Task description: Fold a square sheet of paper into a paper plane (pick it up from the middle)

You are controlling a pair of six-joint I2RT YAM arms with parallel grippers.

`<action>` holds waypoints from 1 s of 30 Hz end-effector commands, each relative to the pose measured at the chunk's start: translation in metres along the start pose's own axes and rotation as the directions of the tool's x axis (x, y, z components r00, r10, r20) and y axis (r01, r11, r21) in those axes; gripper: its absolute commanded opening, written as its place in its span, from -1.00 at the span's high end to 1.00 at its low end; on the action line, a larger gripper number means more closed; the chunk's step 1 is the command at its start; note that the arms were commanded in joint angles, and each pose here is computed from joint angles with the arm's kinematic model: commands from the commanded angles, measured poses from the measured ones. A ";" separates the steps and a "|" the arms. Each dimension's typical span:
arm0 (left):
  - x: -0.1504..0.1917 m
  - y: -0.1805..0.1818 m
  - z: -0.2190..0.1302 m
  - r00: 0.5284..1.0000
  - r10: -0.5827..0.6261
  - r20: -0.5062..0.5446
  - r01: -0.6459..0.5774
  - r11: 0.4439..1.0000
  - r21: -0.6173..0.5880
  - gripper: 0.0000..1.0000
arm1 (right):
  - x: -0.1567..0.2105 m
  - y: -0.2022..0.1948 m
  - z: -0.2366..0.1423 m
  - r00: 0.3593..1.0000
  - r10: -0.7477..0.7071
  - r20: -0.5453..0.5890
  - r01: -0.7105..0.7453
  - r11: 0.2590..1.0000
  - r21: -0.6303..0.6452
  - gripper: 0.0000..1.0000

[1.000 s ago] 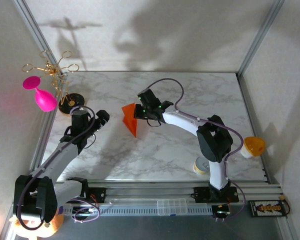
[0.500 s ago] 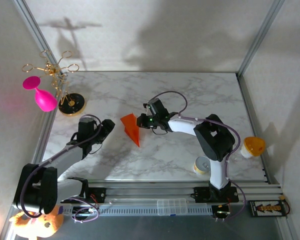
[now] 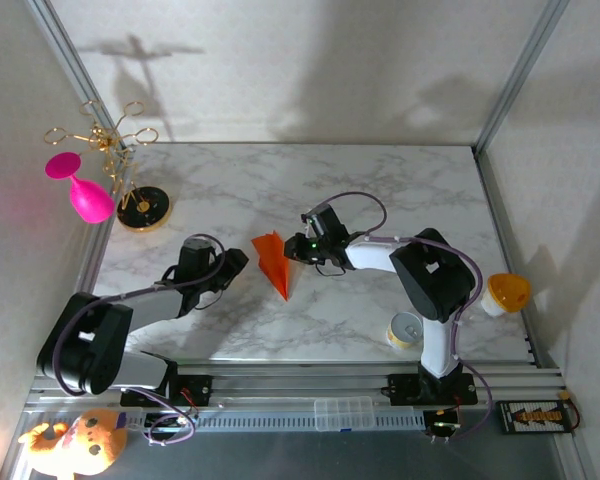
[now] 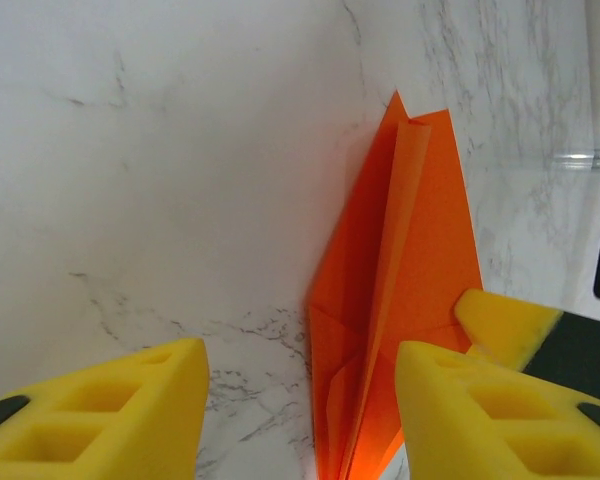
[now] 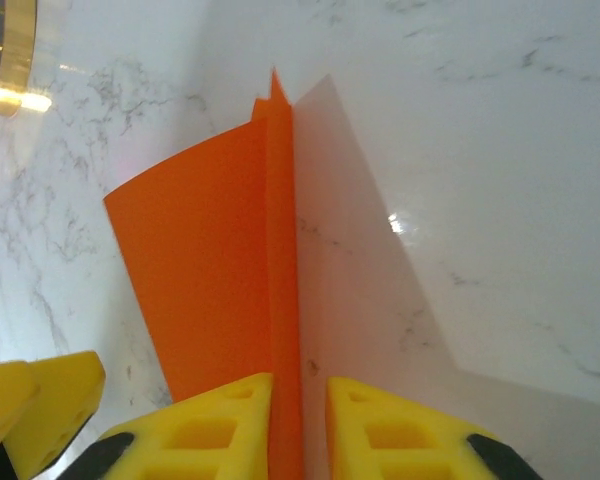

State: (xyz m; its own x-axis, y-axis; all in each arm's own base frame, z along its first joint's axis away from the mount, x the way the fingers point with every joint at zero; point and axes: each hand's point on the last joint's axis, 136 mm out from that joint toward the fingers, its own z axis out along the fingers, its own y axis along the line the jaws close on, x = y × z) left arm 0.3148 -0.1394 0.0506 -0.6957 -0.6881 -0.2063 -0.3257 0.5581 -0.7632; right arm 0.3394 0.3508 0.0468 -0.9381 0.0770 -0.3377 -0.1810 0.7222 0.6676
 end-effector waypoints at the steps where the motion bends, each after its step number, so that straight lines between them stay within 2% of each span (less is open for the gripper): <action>1: 0.002 -0.014 0.005 1.000 0.008 -0.013 -0.007 0.999 0.047 -0.02 | -0.003 -0.003 -0.009 1.000 -0.022 0.012 0.022 1.000 0.021 0.56; 11: 0.016 -0.021 0.018 0.996 0.027 -0.085 -0.021 0.997 0.073 0.13 | 0.003 -0.010 -0.004 0.999 -0.030 -0.024 0.031 0.999 0.038 0.62; 17: 0.028 -0.034 0.031 0.984 0.058 -0.167 -0.038 0.992 0.124 0.32 | 0.005 -0.011 -0.002 0.999 -0.031 -0.035 0.033 0.999 0.038 0.63; 30: 0.029 -0.045 0.052 0.973 0.074 -0.217 -0.038 0.985 0.166 0.52 | 0.008 -0.013 0.001 0.998 -0.027 -0.052 0.029 0.999 0.033 0.64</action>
State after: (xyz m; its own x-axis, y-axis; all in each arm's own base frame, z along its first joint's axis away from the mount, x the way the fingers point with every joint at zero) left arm 0.3336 -0.1963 0.0327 -0.8215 -0.5619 -0.0964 -0.2608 0.5207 -0.8129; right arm 0.3353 0.3421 0.0379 -0.9435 0.0410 -0.3287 -0.1892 0.7477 0.6365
